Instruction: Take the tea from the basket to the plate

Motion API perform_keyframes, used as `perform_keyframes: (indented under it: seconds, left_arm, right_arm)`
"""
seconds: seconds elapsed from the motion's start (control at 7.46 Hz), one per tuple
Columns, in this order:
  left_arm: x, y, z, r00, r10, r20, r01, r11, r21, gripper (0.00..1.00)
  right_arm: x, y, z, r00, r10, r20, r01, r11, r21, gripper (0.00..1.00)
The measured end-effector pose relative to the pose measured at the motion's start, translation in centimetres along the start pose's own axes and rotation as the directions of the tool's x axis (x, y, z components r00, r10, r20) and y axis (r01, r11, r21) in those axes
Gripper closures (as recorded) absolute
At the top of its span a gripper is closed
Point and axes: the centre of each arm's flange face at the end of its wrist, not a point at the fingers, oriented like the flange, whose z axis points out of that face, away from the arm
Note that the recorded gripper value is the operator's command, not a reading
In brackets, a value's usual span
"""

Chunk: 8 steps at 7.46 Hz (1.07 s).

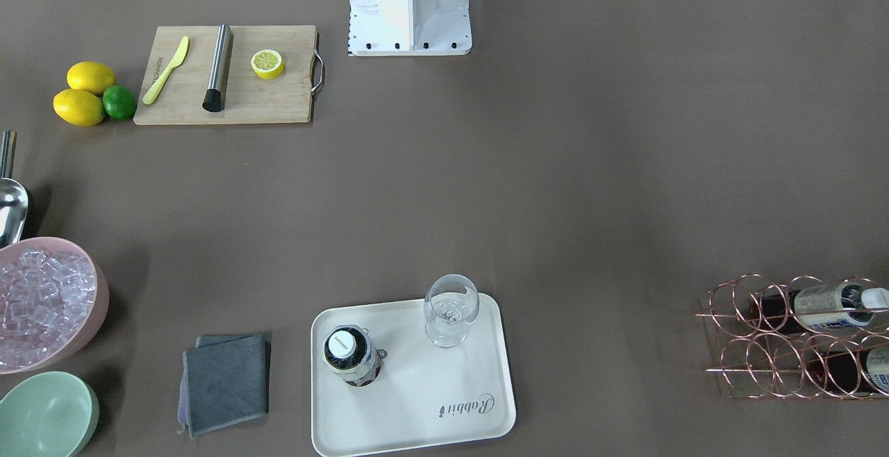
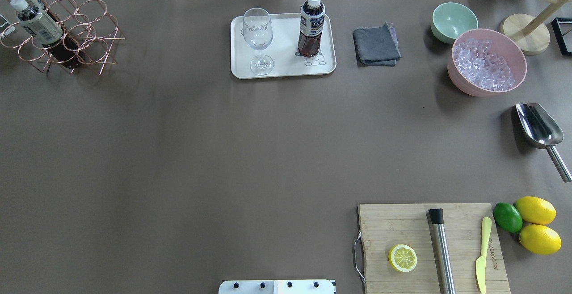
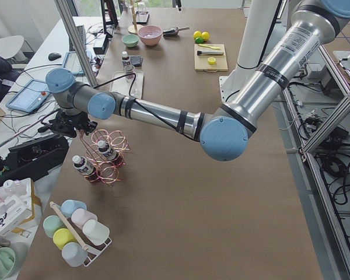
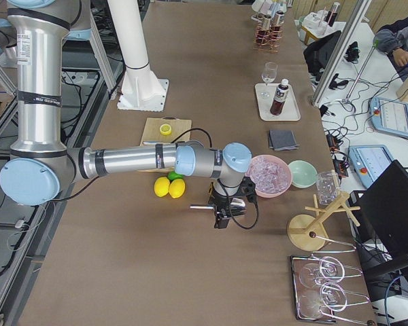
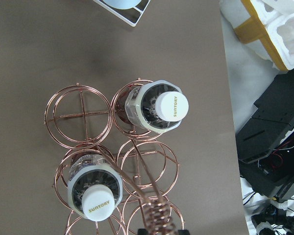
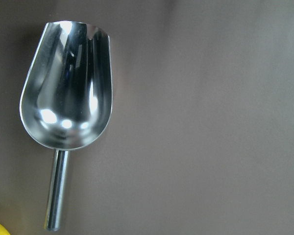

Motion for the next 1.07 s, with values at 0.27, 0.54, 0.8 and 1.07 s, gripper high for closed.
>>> perform_keyframes:
  seconds: [0.27,0.54,0.8,1.07]
  left_arm:
    - [0.0,0.1,0.0,1.000,-0.002,-0.003,0.002,1.000,0.002,0.04]
    - [-0.1,0.0,0.0,1.000,-0.008,-0.002,0.008,1.000,0.003,0.03]
    - [-0.1,0.0,0.0,1.000,-0.010,-0.002,0.010,1.000,0.003,0.03]
    - [-1.0,0.2,-0.5,1.000,-0.001,-0.012,0.001,1.000,-0.003,0.03]
  right_arm:
    - [1.1,0.8,-0.3,1.000,0.024,-0.002,-0.024,1.000,0.011,0.01]
    - [1.8,1.1,-0.4,0.999,0.038,-0.003,-0.038,0.999,0.017,0.01]
    - [2.5,1.1,-0.2,0.999,0.037,-0.003,-0.037,0.999,0.035,0.01]
    - [2.7,1.0,-0.3,0.999,0.039,0.000,-0.039,0.998,0.050,0.01]
